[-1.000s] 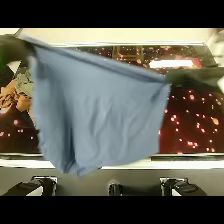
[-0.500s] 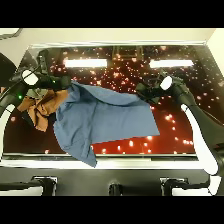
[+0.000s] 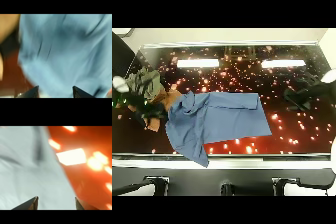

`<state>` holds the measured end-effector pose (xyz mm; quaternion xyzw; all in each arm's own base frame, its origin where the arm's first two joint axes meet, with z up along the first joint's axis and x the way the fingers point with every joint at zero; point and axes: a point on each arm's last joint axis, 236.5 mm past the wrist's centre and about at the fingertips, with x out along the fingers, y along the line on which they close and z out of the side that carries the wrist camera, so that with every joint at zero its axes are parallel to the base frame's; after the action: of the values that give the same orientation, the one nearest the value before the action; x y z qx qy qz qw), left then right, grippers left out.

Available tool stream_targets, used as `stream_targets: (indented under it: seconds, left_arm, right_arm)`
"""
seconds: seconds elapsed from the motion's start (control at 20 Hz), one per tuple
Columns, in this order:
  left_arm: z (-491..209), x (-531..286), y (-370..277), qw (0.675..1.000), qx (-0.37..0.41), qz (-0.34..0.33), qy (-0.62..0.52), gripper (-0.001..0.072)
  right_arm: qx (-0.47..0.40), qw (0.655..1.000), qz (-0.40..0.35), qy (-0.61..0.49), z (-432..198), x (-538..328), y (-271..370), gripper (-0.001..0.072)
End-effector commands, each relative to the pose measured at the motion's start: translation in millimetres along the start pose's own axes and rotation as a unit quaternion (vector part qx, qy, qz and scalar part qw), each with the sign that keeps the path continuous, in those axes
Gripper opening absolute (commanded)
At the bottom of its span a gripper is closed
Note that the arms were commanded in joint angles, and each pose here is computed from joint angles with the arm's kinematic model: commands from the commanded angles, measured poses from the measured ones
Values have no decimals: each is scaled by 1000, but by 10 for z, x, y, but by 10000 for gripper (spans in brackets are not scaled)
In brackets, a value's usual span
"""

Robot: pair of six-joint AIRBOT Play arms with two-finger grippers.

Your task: Fold the shirts.

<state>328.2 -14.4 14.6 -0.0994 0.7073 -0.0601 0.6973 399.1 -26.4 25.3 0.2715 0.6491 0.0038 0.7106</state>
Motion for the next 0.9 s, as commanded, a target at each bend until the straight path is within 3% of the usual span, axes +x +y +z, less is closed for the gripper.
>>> stream_targets:
  seconds: [0.0,0.15,0.35,0.7,0.75,0.85]
  left_arm:
    - [-935,439,250,996,-60,-14,66,496]
    - [-1290,924,118,992,-95,-70,50,495]
    - [-1175,1231,-65,980,-154,-124,3,494]
    - [-948,1352,-52,972,-188,-136,-25,452]
    - [-964,1370,-54,972,-190,-136,-19,391]
    - [-988,1370,-66,972,-189,-138,-14,63]
  right_arm:
    - [44,996,-25,78,-393,-105,-554,532]
    - [44,994,-21,94,-489,69,-545,532]
    - [21,995,-22,95,-499,180,-534,532]
    - [30,996,-24,86,-501,382,-605,534]
    - [37,994,-22,96,-571,462,-627,534]
    - [50,992,2,118,-742,636,-590,534]
